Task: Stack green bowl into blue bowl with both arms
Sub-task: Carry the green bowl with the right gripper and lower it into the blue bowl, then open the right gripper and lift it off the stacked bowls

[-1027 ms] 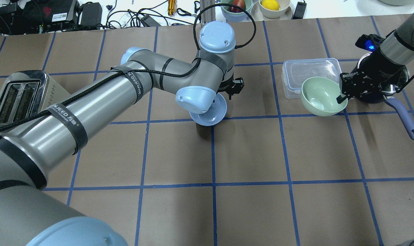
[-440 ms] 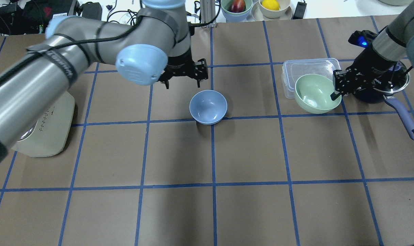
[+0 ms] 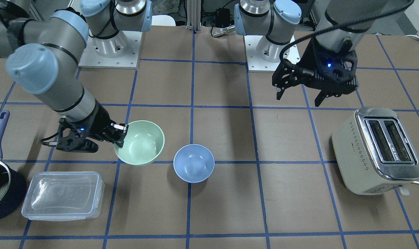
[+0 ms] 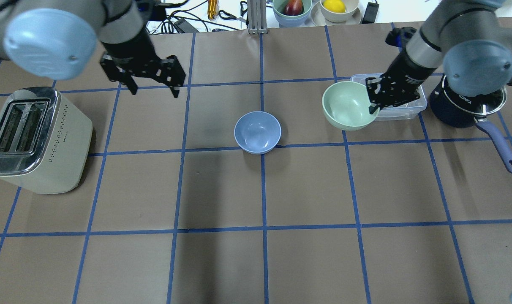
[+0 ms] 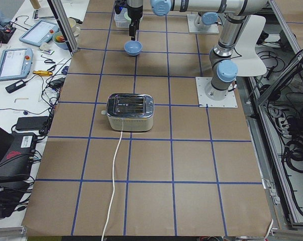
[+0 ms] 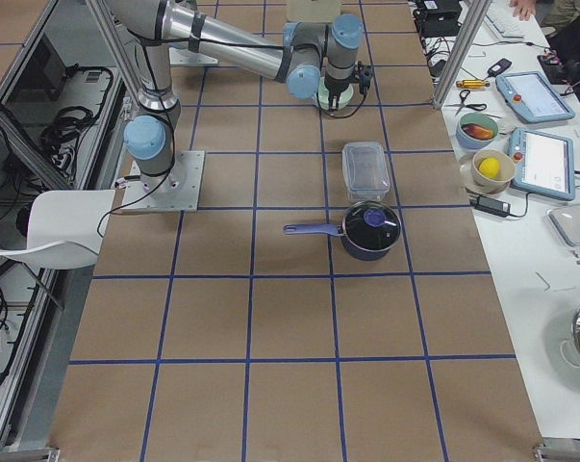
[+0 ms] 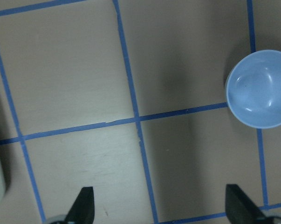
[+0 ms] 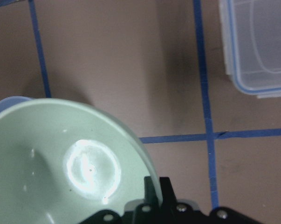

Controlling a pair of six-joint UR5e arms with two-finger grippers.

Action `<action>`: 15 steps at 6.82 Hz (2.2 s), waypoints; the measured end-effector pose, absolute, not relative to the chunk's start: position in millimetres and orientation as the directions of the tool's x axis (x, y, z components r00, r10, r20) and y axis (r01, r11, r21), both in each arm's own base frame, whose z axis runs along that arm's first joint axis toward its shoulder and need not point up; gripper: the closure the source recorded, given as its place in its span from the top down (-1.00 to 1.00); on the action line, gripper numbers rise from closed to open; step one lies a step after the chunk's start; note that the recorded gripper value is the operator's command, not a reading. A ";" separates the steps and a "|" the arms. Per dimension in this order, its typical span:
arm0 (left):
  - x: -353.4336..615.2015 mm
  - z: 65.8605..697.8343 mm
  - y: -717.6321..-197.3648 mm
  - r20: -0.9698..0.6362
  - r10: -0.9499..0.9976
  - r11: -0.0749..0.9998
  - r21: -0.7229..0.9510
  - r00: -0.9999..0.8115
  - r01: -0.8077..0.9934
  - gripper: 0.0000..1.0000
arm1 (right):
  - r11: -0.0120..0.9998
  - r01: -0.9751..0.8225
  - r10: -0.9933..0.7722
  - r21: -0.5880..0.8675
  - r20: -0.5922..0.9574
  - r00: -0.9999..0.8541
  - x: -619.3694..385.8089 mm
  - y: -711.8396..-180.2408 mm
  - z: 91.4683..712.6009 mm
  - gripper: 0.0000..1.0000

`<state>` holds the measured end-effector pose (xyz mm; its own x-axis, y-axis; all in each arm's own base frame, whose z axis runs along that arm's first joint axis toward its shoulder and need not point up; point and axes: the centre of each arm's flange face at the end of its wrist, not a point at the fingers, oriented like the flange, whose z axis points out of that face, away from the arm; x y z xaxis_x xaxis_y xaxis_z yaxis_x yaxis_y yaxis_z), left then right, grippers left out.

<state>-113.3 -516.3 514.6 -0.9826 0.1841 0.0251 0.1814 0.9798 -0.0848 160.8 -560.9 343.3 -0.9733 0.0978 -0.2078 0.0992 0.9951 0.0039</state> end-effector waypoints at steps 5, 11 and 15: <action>-110.3 516.1 -513.7 0.033 0.114 0.991 -0.079 -0.993 0.111 1.00 | 0.996 0.077 0.069 -0.032 -0.220 -0.973 264.7 -560.5 286.1 -1.00; -105.8 519.7 -511.9 0.041 -0.031 0.996 -0.087 -0.999 -0.034 1.00 | 0.998 0.067 0.064 -0.012 -0.169 -0.984 284.4 -557.1 258.6 1.00; -106.5 519.3 -512.9 0.042 -0.029 0.995 -0.089 -0.999 -0.033 1.00 | 0.993 0.094 0.087 -0.071 -0.103 -0.991 241.8 -570.5 327.4 1.00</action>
<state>-106.5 -512.9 519.3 -0.9987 -0.0294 0.0420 -0.0330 0.9955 -0.0889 241.8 -570.5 327.4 -0.9909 0.0868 -0.1028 0.0943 0.9930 -0.0707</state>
